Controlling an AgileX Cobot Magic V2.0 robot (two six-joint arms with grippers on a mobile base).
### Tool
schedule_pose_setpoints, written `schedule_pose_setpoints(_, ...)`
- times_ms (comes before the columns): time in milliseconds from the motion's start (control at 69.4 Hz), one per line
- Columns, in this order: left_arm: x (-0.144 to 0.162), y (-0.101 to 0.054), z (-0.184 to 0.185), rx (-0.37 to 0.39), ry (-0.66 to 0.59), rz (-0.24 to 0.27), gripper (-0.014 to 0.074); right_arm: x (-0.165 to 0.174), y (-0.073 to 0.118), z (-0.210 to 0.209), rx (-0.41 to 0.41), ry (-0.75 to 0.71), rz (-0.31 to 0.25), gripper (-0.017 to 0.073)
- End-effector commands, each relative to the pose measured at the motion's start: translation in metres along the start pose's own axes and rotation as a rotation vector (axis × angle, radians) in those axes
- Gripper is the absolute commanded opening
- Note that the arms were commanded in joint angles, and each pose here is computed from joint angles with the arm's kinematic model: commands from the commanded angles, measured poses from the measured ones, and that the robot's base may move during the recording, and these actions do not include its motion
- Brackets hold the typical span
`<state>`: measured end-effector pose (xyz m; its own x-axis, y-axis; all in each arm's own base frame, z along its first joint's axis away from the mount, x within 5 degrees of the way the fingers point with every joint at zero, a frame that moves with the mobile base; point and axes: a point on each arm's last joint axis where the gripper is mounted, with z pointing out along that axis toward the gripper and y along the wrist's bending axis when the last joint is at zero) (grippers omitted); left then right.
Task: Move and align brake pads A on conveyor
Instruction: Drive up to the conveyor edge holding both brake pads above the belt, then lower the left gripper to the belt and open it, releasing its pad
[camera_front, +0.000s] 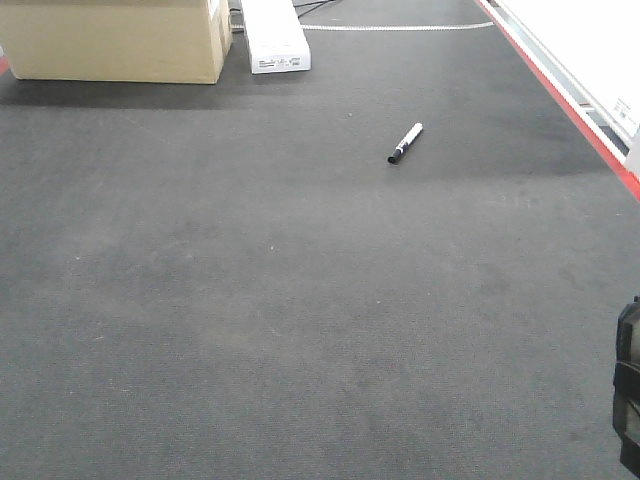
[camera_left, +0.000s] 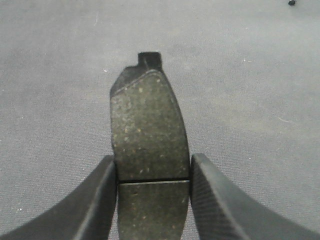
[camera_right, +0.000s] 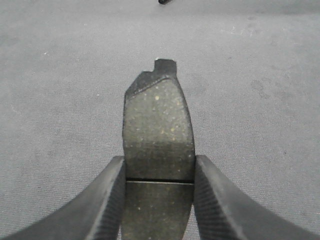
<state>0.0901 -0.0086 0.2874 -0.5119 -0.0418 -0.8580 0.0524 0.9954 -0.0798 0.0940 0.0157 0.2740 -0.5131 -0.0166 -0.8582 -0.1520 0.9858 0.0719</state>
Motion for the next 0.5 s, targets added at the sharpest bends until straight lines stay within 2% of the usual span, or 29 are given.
schedule_pose_setpoints(0,-0.017,-0.003,-0.004,0.022,-0.108,-0.027,-0.0006,-0.016,-0.001,-0.005,0.015,-0.112,-0.001,0.0025)
schedule_pose_setpoints(259,-0.044,-0.004,0.035,0.010,0.050,-0.036,0.0003,-0.016,-0.001,-0.005,0.015,-0.112,-0.001,0.0025)
schedule_pose_setpoints(490,-0.069,-0.005,0.092,-0.001,0.216,-0.048,0.0006,-0.016,-0.001,-0.005,0.015,-0.112,-0.001,0.0025)
